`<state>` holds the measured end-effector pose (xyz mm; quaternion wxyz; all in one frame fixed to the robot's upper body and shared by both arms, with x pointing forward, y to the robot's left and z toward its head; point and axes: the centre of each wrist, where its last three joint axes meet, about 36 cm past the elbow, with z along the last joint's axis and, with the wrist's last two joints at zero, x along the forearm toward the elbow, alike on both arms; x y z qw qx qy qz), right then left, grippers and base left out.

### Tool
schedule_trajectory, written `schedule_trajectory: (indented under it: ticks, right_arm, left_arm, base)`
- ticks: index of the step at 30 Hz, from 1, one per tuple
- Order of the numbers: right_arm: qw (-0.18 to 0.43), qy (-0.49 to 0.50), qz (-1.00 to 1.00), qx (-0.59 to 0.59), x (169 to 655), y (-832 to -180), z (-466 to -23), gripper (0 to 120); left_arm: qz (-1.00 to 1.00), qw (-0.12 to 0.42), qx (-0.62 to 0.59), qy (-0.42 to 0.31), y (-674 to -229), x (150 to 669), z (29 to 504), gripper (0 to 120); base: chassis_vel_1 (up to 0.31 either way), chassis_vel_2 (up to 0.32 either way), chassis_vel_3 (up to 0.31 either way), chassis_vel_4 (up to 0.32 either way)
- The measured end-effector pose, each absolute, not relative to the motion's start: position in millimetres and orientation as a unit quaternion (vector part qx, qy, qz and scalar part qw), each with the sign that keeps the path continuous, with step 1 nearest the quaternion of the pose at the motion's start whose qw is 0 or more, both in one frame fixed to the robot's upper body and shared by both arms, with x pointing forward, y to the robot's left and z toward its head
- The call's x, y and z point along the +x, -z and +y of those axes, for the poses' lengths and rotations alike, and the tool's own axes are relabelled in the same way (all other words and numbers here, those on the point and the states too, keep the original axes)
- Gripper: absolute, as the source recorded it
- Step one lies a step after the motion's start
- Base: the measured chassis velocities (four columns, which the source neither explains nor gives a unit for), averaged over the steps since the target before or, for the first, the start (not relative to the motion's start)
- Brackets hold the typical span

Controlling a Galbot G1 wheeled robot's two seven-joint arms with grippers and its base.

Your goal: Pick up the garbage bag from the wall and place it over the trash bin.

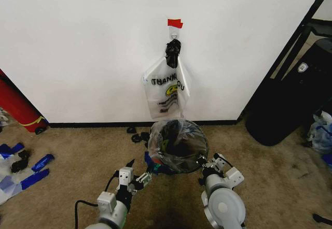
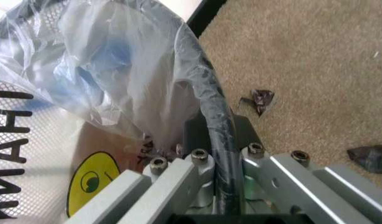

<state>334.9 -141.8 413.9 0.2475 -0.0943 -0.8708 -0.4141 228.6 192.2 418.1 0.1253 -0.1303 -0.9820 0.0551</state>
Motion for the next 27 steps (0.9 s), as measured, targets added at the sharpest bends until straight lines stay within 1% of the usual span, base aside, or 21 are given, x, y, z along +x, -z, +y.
schedule_trajectory:
  ticks: [1, 3, 4, 7, 13, 21, 24, 26, 27]
  right_arm:
    - [0.248, 0.414, -0.871, -0.094, 335, -414, -142, 0]
    - [0.249, 0.416, -0.869, -0.096, 343, -412, -139, 0]
    - [0.249, 0.416, -0.869, -0.096, 343, -412, -139, 0]
    - [0.251, 0.416, -0.869, -0.097, 348, -410, -138, 0]
    - [0.253, 0.417, -0.867, -0.098, 350, -407, -138, 0]
    - [0.25, 0.426, -0.865, -0.088, 340, -417, -136, 0]
    - [0.25, 0.427, -0.865, -0.085, 335, -420, -137, 0]
    - [0.25, 0.428, -0.864, -0.084, 334, -421, -136, 0]
    - [0.251, 0.431, -0.863, -0.078, 329, -425, -134, 0]
  left_arm:
    - [-0.982, 0.125, -0.13, -0.055, -418, 229, 192, 96]
    - [-0.983, 0.116, -0.134, -0.054, -423, 221, 192, 105]
    - [-0.983, 0.116, -0.134, -0.054, -423, 221, 192, 105]
    - [-0.984, 0.106, -0.133, -0.055, -425, 220, 193, 111]
    - [-0.984, 0.108, -0.127, -0.061, -422, 223, 193, 115]
    - [-0.983, 0.127, -0.117, -0.065, -394, 237, 188, 111]
    - [-0.982, 0.131, -0.123, -0.066, -386, 244, 186, 104]
    - [-0.981, 0.132, -0.123, -0.065, -384, 246, 185, 103]
    - [-0.982, 0.134, -0.119, -0.062, -377, 255, 185, 101]
  base:
    - [0.0, 0.0, 0.0, 0.0]
    - [0.0, 0.0, 0.0, 0.0]
    - [0.0, 0.0, 0.0, 0.0]
    - [0.0, 0.0, 0.0, 0.0]
    - [0.0, 0.0, 0.0, 0.0]
    - [0.0, 0.0, 0.0, 0.0]
    - [0.0, 0.0, 0.0, 0.0]
    - [0.0, 0.0, 0.0, 0.0]
    - [0.0, 0.0, 0.0, 0.0]
